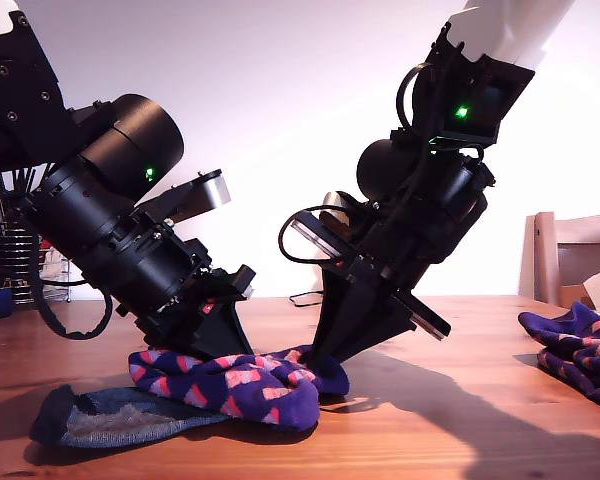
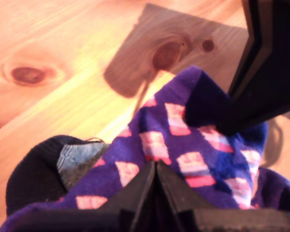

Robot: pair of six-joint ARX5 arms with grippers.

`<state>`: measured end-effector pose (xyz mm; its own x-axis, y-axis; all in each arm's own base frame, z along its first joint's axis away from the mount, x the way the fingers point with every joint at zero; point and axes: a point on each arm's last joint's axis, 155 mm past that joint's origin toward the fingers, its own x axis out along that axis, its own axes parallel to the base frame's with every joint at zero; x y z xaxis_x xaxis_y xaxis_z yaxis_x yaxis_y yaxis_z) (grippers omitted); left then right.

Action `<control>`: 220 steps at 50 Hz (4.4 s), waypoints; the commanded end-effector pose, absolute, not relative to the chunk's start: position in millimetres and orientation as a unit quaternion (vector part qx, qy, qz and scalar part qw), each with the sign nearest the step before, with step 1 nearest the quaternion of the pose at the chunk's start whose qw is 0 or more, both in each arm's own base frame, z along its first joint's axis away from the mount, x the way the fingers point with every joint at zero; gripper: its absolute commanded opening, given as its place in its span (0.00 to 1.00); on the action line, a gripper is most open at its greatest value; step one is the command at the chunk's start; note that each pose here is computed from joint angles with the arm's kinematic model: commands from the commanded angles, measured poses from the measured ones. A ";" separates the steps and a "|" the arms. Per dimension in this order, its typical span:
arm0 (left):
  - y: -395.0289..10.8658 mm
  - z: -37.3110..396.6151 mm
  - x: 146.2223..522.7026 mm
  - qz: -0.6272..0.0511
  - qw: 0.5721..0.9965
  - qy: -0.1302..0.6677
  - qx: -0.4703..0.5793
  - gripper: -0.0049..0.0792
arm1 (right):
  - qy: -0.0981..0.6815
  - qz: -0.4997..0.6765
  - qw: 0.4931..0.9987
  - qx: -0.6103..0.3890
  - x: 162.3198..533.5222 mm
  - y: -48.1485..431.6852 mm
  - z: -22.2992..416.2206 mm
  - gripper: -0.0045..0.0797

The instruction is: Fold the socks in front of you. After folding them, place them to the right side.

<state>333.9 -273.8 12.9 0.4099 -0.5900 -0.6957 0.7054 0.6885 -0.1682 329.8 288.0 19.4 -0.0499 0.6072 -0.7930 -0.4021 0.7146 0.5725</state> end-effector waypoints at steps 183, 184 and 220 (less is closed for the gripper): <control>-193.3 8.1 358.4 -0.326 0.838 0.431 0.076 0.03 | 0.493 0.403 0.769 0.058 425.2 297.0 178.2 0.04; -193.2 7.0 358.2 -0.326 0.837 0.432 0.077 0.03 | 0.493 0.403 0.769 0.058 425.3 297.0 178.2 0.04; -170.0 -10.7 399.3 -0.278 0.871 0.396 0.084 0.03 | 0.483 0.445 0.751 0.071 410.7 320.3 197.4 0.04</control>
